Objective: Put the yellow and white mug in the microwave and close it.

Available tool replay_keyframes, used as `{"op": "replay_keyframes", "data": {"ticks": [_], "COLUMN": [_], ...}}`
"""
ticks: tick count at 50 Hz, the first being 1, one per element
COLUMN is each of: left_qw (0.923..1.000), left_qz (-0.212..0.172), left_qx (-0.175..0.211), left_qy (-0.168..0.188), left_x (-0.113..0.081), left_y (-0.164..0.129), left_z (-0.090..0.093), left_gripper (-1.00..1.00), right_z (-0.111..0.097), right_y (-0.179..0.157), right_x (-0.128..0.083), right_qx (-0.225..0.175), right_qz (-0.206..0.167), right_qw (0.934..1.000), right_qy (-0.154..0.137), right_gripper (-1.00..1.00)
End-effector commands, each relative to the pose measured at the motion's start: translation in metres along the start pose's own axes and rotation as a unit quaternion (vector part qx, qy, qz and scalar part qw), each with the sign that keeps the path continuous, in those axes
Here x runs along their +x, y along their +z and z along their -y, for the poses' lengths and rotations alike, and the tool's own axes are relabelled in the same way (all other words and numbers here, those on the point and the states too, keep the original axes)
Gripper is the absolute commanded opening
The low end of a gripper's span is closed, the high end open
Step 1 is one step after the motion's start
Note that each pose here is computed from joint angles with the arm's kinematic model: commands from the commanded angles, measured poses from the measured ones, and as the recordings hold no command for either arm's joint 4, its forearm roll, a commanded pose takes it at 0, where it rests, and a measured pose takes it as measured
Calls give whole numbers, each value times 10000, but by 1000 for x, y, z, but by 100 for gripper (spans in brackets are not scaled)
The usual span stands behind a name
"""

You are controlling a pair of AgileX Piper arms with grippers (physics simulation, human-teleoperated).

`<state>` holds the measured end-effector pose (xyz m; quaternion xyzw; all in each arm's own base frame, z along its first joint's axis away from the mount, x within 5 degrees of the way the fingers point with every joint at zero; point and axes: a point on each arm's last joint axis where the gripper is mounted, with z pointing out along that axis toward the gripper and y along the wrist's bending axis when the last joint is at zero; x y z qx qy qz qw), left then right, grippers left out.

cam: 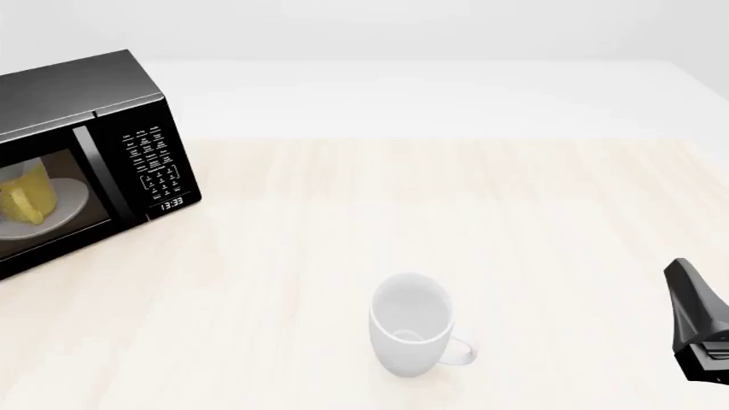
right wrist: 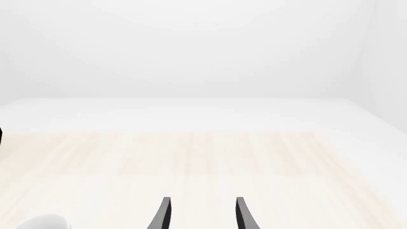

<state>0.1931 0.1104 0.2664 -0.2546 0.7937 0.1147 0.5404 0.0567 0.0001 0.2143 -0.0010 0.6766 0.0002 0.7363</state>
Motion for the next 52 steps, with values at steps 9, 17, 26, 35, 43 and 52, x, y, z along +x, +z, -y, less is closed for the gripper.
{"op": "replay_keyframes", "data": {"ticks": [9,17,26,35,43,52], "left_qw": [9997,9993,9988,9980,9974,9966], "left_qz": [248,358,456,553,625,731], "left_qx": [-66,-96,-75,-45,-33,7], "left_qy": [-45,-79,-179,-288,-357,-381], "left_x": [-12,-18,-24,-29,-31,-33], "left_y": [-38,-55,-72,-93,-107,-123], "left_z": [-3,-3,-2,-1,0,1], "left_gripper": [100,100,100,100,100,100], "right_z": [0,0,0,0,0,0], "right_y": [0,0,0,0,0,0], "right_x": [0,0,0,0,0,0], "right_qx": [0,0,0,0,0,0], "right_qz": [0,0,0,0,0,0], "right_qw": [10000,10000,10000,10000,10000,10000], "right_qy": [0,0,0,0,0,0], "right_gripper": [100,100,100,100,100,100]}}
